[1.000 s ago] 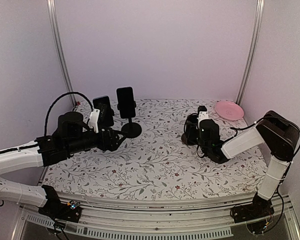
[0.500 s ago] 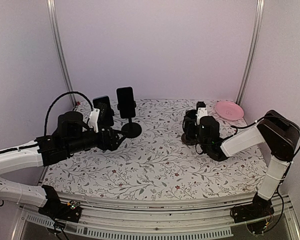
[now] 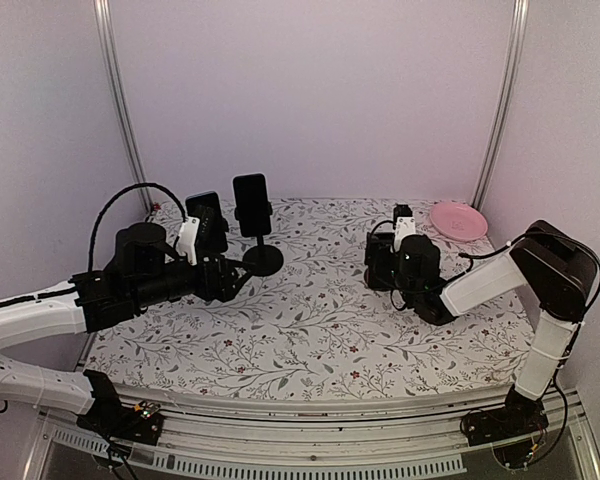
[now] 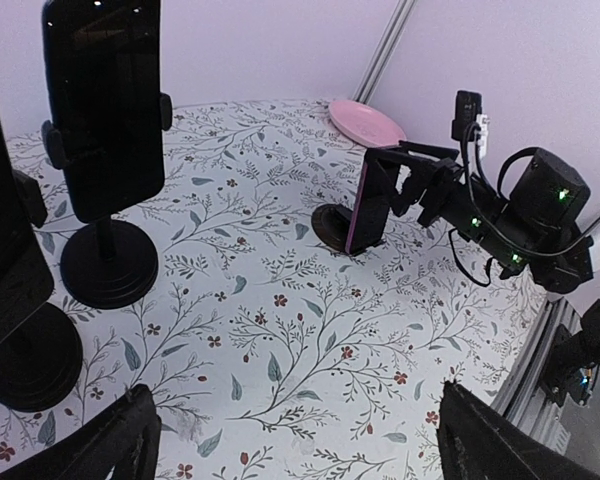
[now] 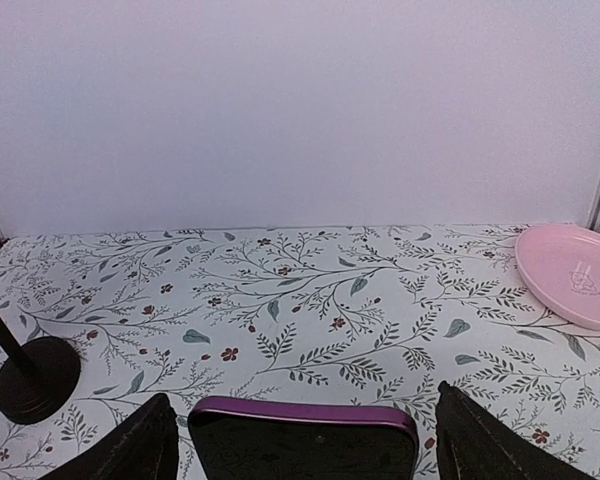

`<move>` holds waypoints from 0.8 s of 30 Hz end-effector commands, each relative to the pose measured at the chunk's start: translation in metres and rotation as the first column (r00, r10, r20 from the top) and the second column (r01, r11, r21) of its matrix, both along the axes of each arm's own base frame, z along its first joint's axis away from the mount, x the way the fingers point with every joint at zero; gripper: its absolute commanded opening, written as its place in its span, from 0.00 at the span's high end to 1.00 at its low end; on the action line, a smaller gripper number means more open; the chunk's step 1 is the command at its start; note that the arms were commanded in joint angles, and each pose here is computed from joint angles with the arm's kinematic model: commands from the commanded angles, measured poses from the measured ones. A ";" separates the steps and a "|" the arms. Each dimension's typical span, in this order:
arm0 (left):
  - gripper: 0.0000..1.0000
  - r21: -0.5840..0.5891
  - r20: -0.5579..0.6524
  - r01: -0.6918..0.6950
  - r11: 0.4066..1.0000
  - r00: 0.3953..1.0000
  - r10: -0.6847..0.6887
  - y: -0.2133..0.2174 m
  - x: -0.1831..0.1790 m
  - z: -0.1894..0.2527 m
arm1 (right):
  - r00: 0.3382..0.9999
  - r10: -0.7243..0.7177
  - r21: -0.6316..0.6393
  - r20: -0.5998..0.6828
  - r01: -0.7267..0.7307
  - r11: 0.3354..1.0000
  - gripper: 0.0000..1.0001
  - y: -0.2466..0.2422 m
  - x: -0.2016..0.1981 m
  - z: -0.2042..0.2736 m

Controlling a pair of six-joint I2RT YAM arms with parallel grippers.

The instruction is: Place the phone on the phone stand

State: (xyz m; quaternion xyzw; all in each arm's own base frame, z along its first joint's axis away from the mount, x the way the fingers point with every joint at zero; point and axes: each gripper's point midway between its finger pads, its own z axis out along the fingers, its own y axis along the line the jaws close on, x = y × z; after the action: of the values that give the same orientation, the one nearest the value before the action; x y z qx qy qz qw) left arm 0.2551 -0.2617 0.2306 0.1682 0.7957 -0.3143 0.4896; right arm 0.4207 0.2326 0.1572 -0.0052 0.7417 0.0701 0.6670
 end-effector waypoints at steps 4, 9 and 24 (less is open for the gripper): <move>0.03 -0.033 0.046 0.027 0.999 0.999 -0.026 -0.007 -0.002 0.021 | 1.000 -0.010 0.021 0.001 0.010 1.000 0.11 -0.006 -0.003 0.009; 0.03 -0.035 0.048 0.025 0.999 0.999 -0.024 -0.007 -0.001 0.021 | 0.996 -0.020 0.041 -0.084 0.024 0.999 0.04 -0.008 -0.005 0.011; 0.03 -0.042 0.056 0.034 0.999 0.998 -0.032 -0.007 -0.003 0.026 | 0.902 0.011 0.049 -0.432 0.011 0.999 0.01 -0.011 -0.016 -0.016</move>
State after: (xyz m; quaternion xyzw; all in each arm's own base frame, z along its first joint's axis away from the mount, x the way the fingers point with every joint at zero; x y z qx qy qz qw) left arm 0.2551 -0.2626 0.2336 0.1702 0.7934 -0.3161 0.4916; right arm 0.4190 0.2265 0.1601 0.0279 0.8368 0.0894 0.5394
